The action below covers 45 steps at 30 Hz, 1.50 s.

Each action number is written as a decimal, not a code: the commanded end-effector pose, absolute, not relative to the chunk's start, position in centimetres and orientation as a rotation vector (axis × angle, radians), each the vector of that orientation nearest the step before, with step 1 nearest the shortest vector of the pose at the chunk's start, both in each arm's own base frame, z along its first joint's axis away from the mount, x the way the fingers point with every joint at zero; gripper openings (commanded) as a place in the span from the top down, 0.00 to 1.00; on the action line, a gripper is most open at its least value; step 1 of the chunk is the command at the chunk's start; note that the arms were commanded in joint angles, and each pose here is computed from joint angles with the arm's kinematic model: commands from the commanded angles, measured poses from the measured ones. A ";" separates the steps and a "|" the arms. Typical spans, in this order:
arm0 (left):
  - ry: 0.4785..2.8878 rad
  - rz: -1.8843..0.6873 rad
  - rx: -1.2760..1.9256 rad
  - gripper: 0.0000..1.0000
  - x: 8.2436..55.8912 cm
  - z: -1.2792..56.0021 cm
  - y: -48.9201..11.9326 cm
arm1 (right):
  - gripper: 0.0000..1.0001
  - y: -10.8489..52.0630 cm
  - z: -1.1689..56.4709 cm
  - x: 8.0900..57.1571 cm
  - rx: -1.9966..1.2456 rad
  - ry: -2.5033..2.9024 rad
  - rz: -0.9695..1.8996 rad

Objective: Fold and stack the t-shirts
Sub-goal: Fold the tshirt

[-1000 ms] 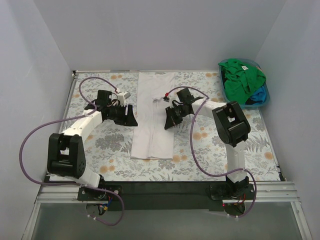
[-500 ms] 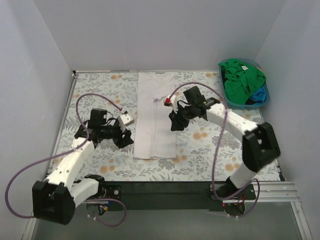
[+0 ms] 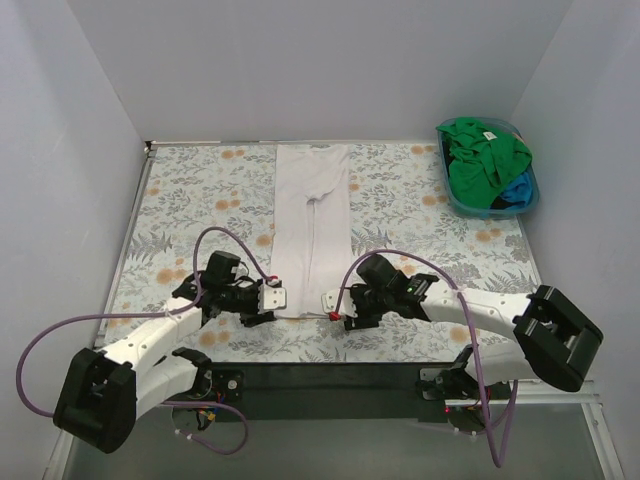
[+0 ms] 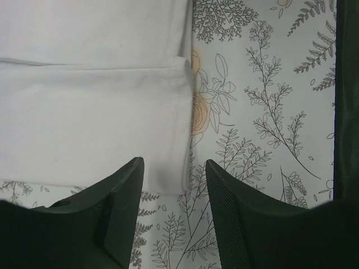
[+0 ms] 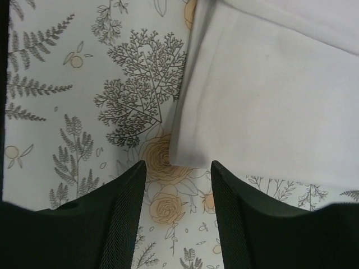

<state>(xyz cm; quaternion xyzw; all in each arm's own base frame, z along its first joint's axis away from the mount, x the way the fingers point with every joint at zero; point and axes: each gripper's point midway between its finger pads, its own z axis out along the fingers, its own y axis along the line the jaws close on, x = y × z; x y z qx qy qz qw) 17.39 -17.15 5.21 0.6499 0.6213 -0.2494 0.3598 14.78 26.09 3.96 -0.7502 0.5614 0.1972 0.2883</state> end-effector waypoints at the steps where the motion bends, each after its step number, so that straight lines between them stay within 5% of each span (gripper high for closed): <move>1: 1.518 -0.584 1.705 0.53 17.8 4.6 -18.0 | 0.44 28.3 5.1 17.2 -1.961 1.373 0.437; 17: 1.612 -0.547 1.728 0.58 18.0 2.0 -17.5 | 0.49 27.4 1.2 15.1 -2.112 1.318 0.409; 22: 1.611 -0.542 1.765 0.67 17.5 1.3 -17.1 | 0.64 26.4 -0.8 15.4 -2.156 1.382 0.357; 27: 1.652 -0.569 1.789 0.88 17.1 1.3 -16.9 | 0.76 25.7 -1.3 15.1 -2.167 1.399 0.353; 30: 1.656 -0.581 1.758 0.99 17.6 2.3 -17.4 | 0.97 25.6 -0.8 15.3 -2.157 1.427 0.336; 45: 1.665 -0.850 1.722 1.00 13.2 8.2 -20.1 | 0.99 26.1 6.5 12.2 -2.026 1.448 0.489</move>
